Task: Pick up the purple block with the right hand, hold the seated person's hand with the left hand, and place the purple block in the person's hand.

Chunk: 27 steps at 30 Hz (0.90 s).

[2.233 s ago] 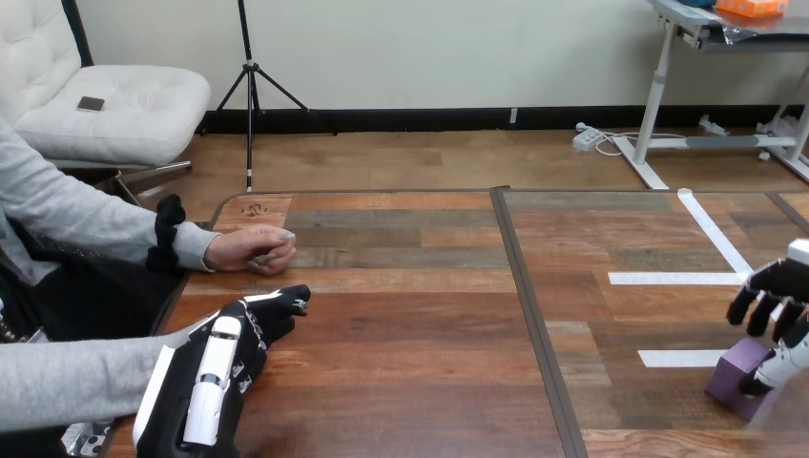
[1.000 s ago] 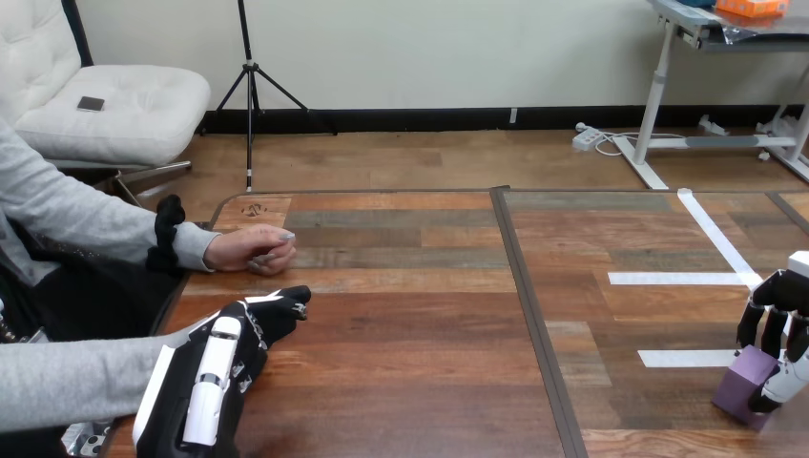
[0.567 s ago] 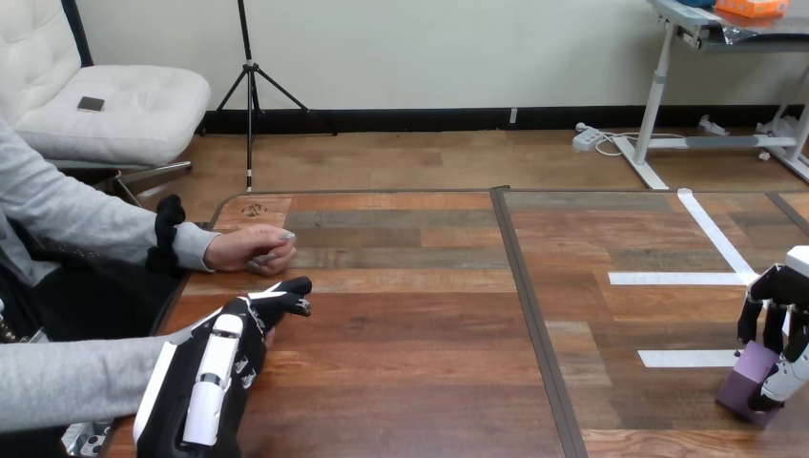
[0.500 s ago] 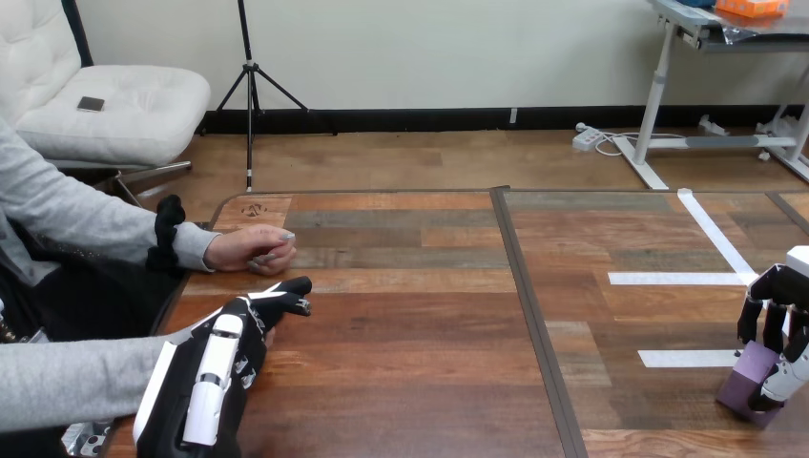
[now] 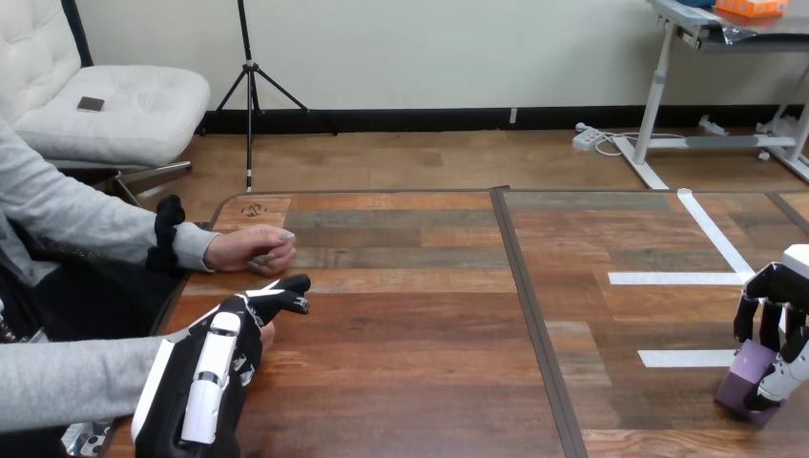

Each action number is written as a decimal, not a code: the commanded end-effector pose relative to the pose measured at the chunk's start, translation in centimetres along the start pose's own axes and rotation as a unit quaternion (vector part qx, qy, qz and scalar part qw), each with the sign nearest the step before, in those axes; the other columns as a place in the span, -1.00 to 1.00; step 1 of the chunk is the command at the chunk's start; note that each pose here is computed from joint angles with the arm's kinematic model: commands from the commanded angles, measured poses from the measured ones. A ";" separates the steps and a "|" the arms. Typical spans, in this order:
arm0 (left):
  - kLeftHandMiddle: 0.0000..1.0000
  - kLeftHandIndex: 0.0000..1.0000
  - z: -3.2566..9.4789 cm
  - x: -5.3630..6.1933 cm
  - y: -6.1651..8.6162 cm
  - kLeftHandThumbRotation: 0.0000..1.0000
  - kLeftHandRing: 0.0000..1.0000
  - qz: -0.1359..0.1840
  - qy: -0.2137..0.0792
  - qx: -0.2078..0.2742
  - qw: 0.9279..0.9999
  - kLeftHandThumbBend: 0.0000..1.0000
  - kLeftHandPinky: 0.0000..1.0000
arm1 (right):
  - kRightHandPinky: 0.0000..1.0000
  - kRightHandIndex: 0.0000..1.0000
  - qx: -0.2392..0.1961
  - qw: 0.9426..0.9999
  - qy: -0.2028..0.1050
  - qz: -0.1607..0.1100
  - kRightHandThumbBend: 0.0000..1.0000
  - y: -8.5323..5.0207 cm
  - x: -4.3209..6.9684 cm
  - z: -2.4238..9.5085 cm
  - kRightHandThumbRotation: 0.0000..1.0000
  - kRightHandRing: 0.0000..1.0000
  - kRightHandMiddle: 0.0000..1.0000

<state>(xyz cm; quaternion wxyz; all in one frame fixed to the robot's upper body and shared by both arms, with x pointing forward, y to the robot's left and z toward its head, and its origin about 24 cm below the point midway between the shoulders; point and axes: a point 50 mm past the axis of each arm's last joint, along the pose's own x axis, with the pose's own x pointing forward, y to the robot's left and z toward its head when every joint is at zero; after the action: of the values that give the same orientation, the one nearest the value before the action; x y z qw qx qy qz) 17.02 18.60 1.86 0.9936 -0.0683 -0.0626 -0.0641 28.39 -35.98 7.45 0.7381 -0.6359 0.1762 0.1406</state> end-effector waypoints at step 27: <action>0.56 0.10 1.4 1.6 -0.3 1.00 0.70 -0.009 -0.055 -0.001 0.998 -0.82 1.00 | -0.39 -0.13 0.021 0.995 -0.070 -0.063 0.81 -1.8 0.7 2.7 -1.00 -0.26 -0.13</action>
<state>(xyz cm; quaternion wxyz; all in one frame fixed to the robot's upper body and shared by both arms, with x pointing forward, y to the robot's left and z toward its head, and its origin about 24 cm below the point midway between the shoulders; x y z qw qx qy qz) 17.31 18.47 2.21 0.9921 -0.0679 -0.0769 -0.0720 28.56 -35.36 7.45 0.7505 -0.6255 0.1550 0.1465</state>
